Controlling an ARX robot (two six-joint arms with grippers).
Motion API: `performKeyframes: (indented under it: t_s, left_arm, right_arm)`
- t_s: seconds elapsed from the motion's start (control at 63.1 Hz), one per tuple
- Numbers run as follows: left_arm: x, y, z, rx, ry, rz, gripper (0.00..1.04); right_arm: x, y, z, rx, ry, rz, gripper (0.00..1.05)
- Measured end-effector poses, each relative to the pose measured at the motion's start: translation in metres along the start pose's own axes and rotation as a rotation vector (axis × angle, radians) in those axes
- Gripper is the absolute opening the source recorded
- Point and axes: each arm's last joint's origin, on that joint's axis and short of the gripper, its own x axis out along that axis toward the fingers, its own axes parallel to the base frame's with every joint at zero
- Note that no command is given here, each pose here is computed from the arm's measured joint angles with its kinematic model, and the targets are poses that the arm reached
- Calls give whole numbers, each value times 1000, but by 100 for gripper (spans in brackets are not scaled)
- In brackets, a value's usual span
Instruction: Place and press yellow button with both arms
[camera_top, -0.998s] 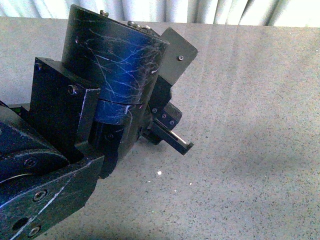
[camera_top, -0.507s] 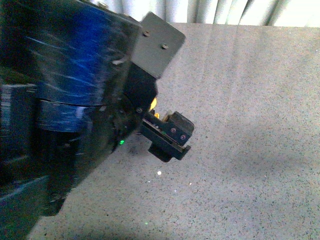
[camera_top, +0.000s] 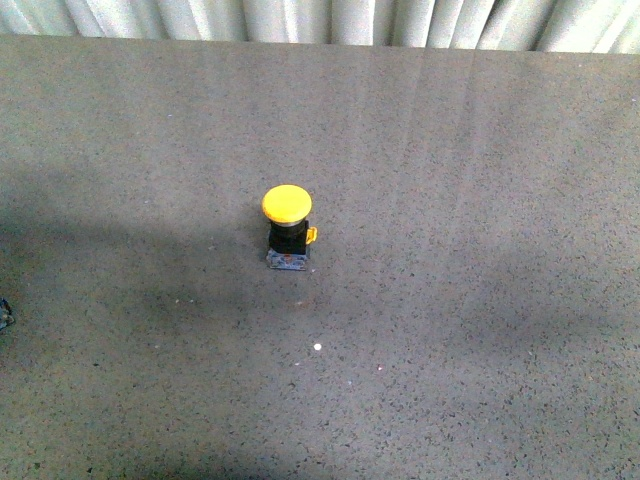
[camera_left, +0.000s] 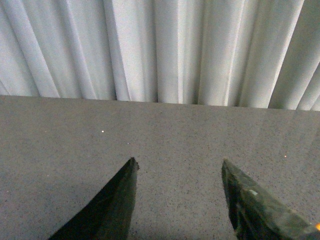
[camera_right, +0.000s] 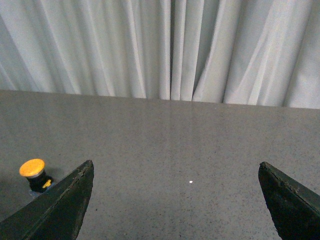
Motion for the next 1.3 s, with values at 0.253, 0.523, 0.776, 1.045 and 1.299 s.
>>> performKeyframes:
  t_s: [0.253, 0.523, 0.776, 1.045, 1.299]
  left_arm:
    - [-22, 24, 0, -1, -2, -13, 4]
    - [-40, 39, 1, 0, -6, 0, 1]
    - [-52, 54, 6, 1, -22, 7, 1]
    - [-61, 54, 8, 1, -29, 1, 1]
    - [-67, 54, 8, 1, -30, 1, 1]
  right_arm:
    - [11, -10, 8, 30, 500, -4, 96]
    - [102, 8, 37, -118, 551, 176, 96]
    - [185, 101, 15, -204, 686, 345, 92]
    - [221, 158, -6, -206, 775, 366, 45]
    - [230, 174, -8, -192, 791, 379, 4]
